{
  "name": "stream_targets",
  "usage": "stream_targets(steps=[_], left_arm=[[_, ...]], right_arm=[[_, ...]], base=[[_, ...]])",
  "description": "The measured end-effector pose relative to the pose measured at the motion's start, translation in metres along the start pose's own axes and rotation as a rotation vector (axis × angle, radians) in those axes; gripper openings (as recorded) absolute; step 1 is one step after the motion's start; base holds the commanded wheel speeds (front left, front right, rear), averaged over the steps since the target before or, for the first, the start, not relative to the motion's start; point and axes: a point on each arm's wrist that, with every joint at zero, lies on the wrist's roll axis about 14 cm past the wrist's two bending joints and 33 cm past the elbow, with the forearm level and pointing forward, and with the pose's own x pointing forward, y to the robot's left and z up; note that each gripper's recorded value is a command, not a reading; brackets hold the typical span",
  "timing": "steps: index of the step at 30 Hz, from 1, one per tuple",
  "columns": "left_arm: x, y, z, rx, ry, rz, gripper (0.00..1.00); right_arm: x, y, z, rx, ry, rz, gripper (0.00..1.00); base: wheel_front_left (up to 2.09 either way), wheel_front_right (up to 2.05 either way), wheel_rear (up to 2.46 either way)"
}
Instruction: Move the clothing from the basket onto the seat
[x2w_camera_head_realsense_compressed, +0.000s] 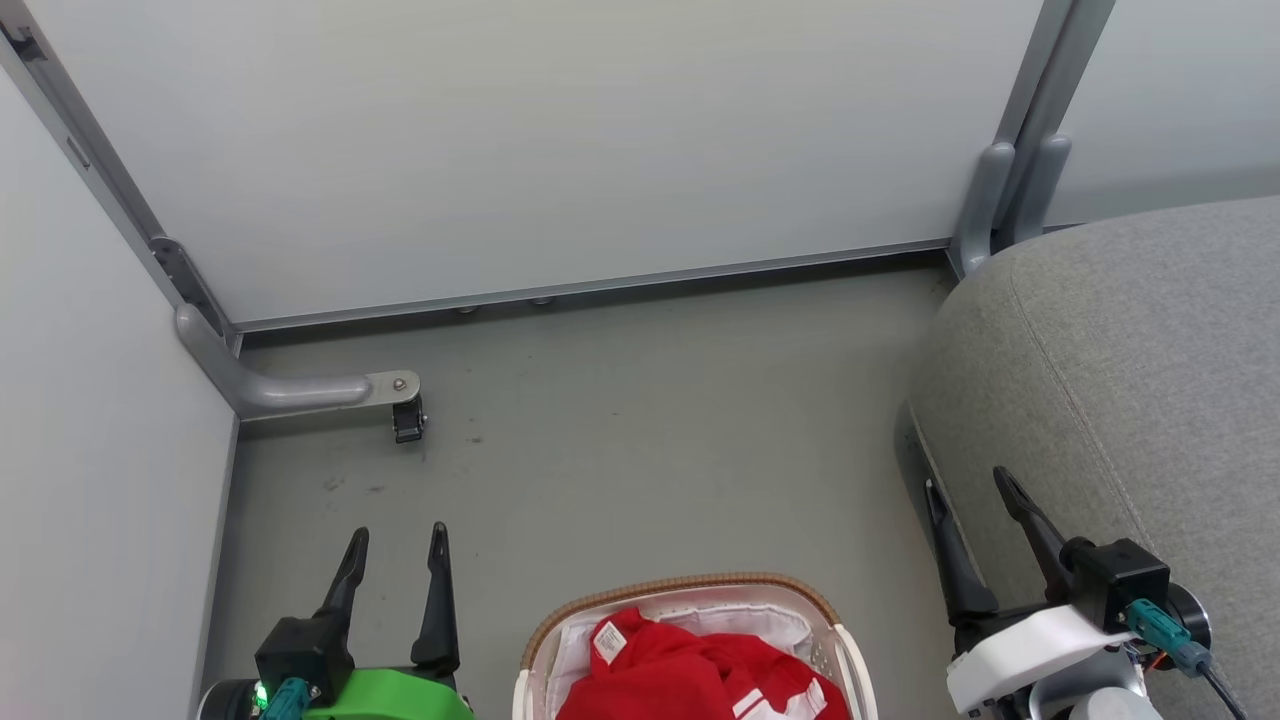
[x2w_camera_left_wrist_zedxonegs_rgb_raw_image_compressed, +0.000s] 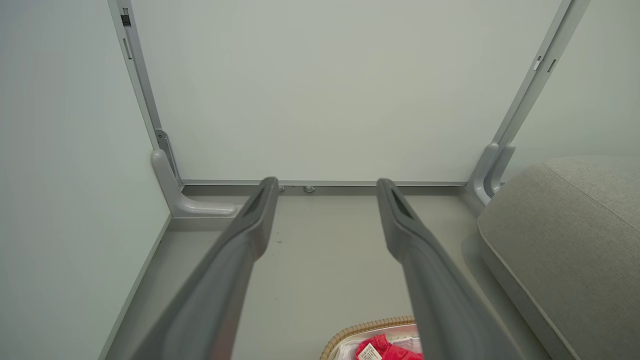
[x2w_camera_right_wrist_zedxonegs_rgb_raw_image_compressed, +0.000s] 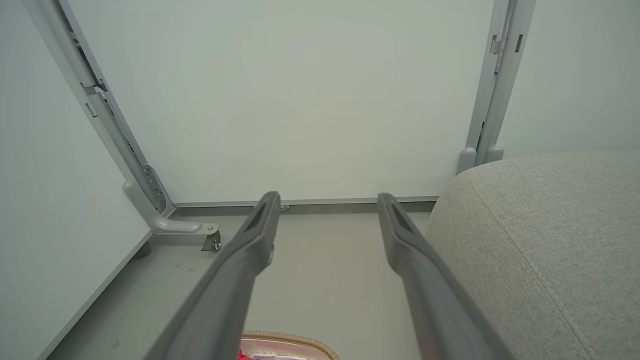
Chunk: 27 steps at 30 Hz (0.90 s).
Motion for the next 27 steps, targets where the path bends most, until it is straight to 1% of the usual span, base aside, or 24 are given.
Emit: stream_targets(steps=[12, 16, 20, 27], left_arm=[[0.0, 0.0, -0.003, -0.001, 0.009, -0.001, 1.0], [0.0, -0.005, -0.006, 0.004, 0.019, -0.018, 1.0], [0.002, -0.018, -0.013, 0.013, 0.042, -0.065, 1.0], [0.022, -0.054, -0.025, 0.07, 0.078, -0.211, 1.0]], right_arm=[[0.0, -0.001, 0.0, 0.004, 0.001, -0.004, 1.0], [0.0, -0.003, -0.001, 0.004, 0.003, -0.009, 1.0], [0.0, -0.005, -0.002, 0.005, 0.006, -0.015, 1.0], [0.013, -0.017, -0.003, -0.004, 0.004, -0.042, 1.0]], base=[[0.0, 0.0, 0.0], [0.0, 0.0, 0.0], [0.0, 0.0, 0.0], [0.0, 0.0, 0.0]])
